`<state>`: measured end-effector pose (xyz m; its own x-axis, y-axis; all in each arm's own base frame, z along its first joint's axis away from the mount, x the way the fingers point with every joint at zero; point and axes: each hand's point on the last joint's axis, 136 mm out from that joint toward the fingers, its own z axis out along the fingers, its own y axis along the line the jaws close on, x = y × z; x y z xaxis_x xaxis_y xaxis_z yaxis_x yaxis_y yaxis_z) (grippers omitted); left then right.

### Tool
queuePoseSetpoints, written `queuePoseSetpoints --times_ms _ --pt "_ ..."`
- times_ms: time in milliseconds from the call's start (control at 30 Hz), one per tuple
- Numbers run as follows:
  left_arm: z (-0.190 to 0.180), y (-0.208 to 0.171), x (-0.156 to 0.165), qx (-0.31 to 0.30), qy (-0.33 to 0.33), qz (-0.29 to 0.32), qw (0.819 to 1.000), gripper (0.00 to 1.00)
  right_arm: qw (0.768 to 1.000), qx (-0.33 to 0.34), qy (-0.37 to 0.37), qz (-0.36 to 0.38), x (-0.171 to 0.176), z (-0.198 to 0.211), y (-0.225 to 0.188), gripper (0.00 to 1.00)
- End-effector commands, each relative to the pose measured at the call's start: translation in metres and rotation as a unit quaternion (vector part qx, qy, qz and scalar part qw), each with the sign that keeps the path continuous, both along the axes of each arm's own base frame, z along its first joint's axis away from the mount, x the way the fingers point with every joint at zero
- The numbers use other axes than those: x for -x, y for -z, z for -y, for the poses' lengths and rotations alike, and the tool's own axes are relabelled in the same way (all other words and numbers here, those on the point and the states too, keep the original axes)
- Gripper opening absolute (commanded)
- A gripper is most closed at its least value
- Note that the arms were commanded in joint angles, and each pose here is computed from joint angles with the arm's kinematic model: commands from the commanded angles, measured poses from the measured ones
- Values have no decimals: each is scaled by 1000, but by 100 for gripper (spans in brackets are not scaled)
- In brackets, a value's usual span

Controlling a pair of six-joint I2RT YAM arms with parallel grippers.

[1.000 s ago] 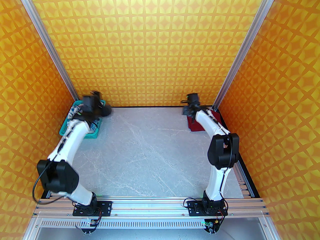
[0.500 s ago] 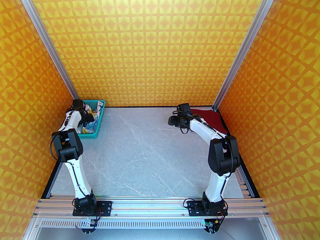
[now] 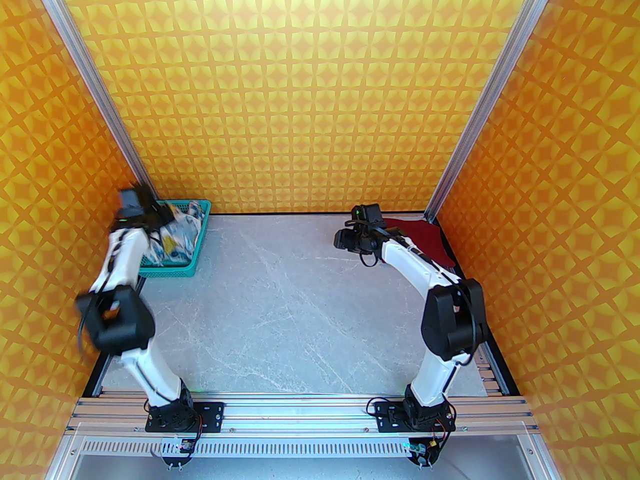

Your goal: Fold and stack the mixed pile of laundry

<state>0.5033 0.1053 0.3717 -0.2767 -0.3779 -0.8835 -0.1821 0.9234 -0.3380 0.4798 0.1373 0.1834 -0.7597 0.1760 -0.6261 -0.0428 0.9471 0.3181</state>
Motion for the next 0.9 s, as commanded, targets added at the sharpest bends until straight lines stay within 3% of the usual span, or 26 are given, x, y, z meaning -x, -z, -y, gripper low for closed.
queuePoseSetpoints --times_ms 0,100,200,300,400,433,500,533,567,733,867 --pt "59 -98 38 -13 86 116 989 0 999 -9 12 30 6 3 -27 57" --pt "118 -134 77 -28 152 142 978 0 998 -15 16 52 12 6 -46 57" --pt "189 -141 112 -30 237 161 958 0 997 -13 19 68 21 11 -58 57" --pt "254 -116 133 3 315 157 936 0 997 -2 23 68 32 18 -56 58" --pt "321 -43 139 26 380 100 919 0 998 8 30 48 47 31 -40 59" --pt "338 -16 139 29 392 75 917 8 999 9 33 42 51 35 -34 59" --pt "380 51 141 41 423 4 905 52 999 17 41 25 63 46 -19 60" --pt "395 79 143 44 434 -27 900 68 999 21 45 17 69 51 -12 61" --pt "408 106 146 46 442 -58 894 73 998 26 50 7 77 56 -4 62" --pt "410 159 167 57 437 -115 890 79 999 24 27 -37 116 57 22 64" --pt "347 187 176 -4 359 -182 915 79 997 -7 -38 -73 147 22 39 64"
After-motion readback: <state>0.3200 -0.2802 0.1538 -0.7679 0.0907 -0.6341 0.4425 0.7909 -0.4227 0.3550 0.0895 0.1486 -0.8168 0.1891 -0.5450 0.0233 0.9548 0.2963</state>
